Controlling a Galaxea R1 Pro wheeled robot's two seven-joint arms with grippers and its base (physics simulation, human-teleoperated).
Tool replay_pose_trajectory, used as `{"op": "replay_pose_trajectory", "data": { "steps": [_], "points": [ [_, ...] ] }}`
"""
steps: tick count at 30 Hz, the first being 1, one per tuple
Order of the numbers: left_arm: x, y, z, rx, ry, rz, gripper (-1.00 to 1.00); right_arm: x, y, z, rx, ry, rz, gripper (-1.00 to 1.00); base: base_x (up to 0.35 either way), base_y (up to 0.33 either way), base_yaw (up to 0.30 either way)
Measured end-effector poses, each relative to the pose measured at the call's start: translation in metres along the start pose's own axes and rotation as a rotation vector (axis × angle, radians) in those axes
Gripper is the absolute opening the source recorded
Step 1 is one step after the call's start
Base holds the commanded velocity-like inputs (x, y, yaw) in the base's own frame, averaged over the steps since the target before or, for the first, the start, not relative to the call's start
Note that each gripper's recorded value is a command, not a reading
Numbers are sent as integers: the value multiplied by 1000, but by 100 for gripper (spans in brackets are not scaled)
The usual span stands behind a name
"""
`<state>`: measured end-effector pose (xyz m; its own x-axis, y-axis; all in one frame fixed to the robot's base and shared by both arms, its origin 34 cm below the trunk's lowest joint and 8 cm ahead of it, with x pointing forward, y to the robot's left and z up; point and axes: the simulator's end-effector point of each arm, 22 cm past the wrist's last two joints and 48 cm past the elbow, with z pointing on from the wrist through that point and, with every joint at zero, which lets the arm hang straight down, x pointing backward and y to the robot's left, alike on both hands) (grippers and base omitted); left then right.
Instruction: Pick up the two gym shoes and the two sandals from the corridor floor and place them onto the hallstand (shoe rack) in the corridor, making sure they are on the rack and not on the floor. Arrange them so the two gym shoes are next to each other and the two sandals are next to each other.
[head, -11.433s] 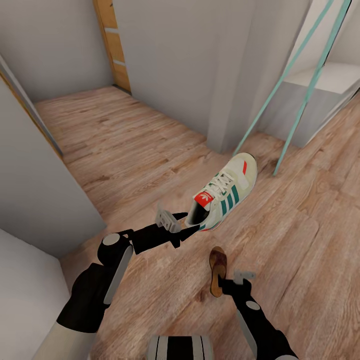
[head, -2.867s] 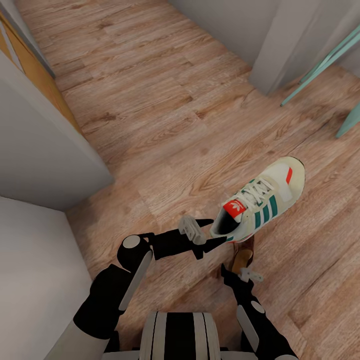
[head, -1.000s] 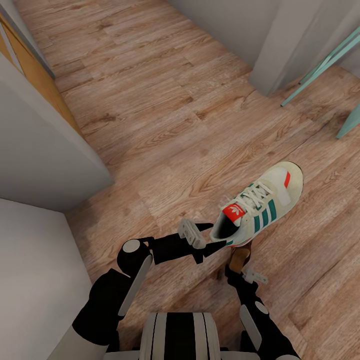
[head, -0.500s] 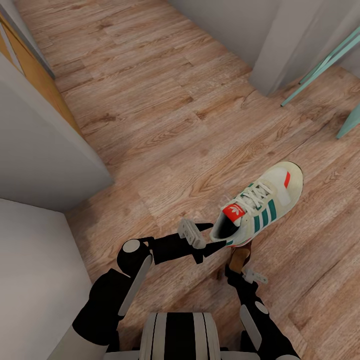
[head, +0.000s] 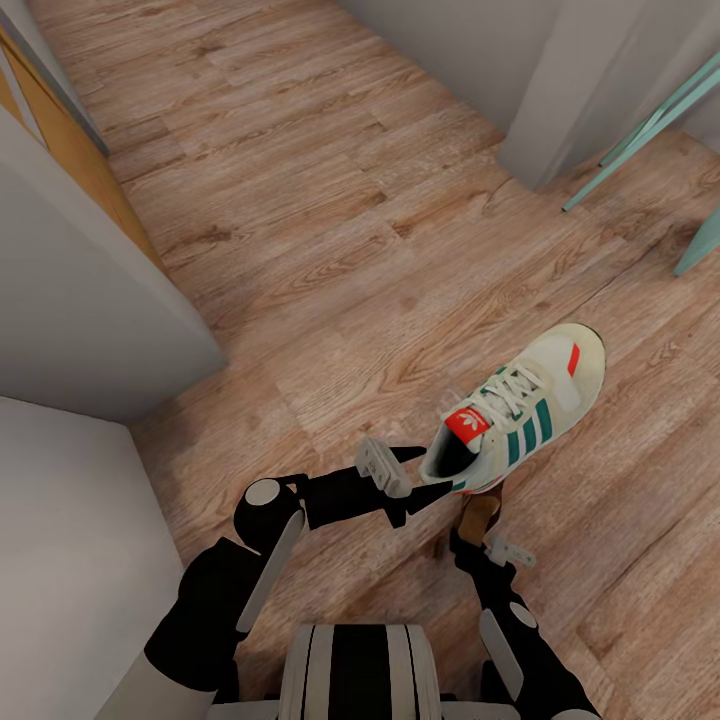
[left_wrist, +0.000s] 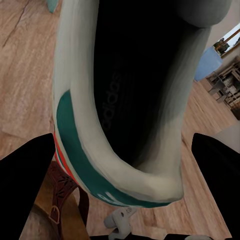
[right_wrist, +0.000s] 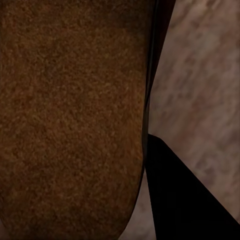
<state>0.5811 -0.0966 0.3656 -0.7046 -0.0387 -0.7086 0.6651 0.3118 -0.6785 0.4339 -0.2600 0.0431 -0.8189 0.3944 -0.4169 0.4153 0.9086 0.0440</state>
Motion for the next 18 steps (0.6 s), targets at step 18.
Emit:
{"op": "replay_pose_trajectory", "data": {
  "steps": [18],
  "points": [
    [2, 0, -1, -2, 1, -3, -100, 0, 0, 0, 0, 0, 0, -100, 0, 0, 0]
  ]
}}
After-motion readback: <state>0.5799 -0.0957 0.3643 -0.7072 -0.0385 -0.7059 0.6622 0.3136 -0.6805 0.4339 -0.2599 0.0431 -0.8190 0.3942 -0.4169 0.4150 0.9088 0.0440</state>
